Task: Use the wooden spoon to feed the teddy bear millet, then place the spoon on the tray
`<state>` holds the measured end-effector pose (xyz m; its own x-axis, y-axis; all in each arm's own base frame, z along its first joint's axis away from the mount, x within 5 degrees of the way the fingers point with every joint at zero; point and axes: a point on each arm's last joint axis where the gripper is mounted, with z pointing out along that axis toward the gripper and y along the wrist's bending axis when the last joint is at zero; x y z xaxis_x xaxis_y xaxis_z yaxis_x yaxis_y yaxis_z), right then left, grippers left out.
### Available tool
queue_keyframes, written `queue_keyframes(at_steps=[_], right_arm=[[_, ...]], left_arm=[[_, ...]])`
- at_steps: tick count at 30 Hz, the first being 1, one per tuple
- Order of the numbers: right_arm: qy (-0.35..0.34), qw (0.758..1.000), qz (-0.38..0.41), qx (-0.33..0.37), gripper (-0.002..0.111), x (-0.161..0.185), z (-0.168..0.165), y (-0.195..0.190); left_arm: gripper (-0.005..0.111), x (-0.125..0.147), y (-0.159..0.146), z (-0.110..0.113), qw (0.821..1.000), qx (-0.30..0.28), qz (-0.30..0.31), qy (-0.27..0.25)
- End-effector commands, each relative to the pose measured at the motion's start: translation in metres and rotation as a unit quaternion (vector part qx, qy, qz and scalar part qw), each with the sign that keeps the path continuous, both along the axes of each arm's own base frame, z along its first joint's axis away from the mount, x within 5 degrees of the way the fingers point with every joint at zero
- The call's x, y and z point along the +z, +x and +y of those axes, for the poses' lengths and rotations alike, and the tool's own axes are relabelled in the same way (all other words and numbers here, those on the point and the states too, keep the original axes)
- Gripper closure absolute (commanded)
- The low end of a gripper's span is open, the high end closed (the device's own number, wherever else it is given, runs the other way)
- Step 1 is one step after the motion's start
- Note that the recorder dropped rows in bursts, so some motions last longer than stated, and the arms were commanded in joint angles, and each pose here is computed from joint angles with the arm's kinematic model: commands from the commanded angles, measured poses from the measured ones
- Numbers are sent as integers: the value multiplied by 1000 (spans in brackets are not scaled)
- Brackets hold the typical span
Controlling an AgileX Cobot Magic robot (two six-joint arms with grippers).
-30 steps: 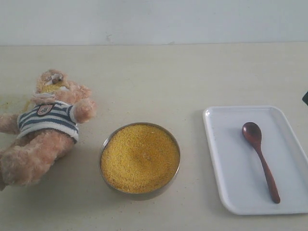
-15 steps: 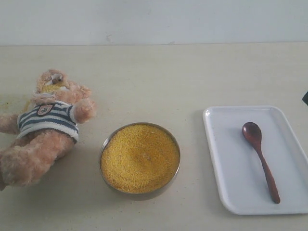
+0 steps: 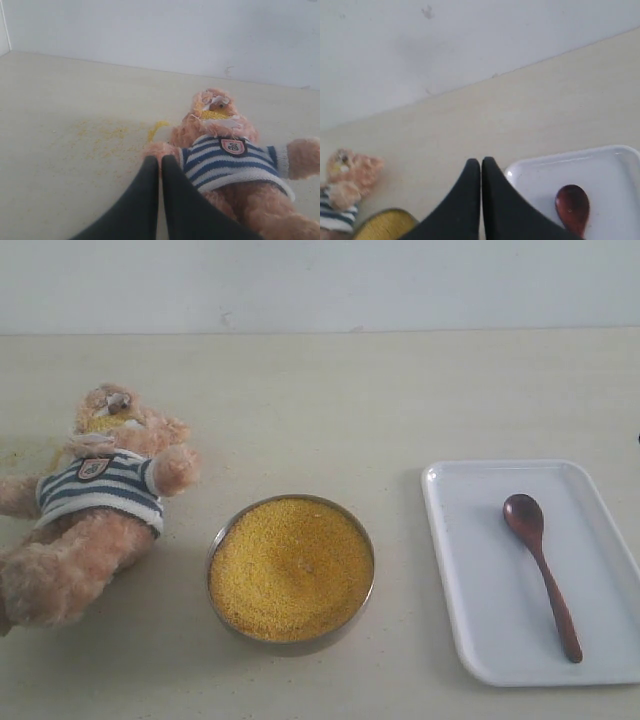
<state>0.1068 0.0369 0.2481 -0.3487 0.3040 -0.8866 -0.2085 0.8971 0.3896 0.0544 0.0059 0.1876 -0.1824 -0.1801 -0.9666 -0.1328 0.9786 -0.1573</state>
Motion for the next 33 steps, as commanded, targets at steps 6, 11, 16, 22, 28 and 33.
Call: queue_keyframes(at_steps=[6, 11, 16, 22, 28, 33], right_arm=[[-215, 975, -51, 38, 108, -3, -10, -13], [-207, 974, -88, 23, 108, -14, -14, -29], [-183, 977, -109, 9, 108, -43, -18, -42], [-187, 976, -107, 33, 108, -58, -17, -55], [-204, 975, -60, 62, 108, -68, -15, -58], [-186, 981, -45, 23, 108, -68, -19, -57]], left_arm=[[103, -1, 0, 0, 1000, -3, 2, 0], [103, -1, 0, 0, 1000, -3, 2, 0], [103, -1, 0, 0, 1000, -3, 2, 0], [103, -1, 0, 0, 1000, -3, 2, 0], [103, -1, 0, 0, 1000, -2, 1, 0], [103, -1, 0, 0, 1000, -2, 1, 0]])
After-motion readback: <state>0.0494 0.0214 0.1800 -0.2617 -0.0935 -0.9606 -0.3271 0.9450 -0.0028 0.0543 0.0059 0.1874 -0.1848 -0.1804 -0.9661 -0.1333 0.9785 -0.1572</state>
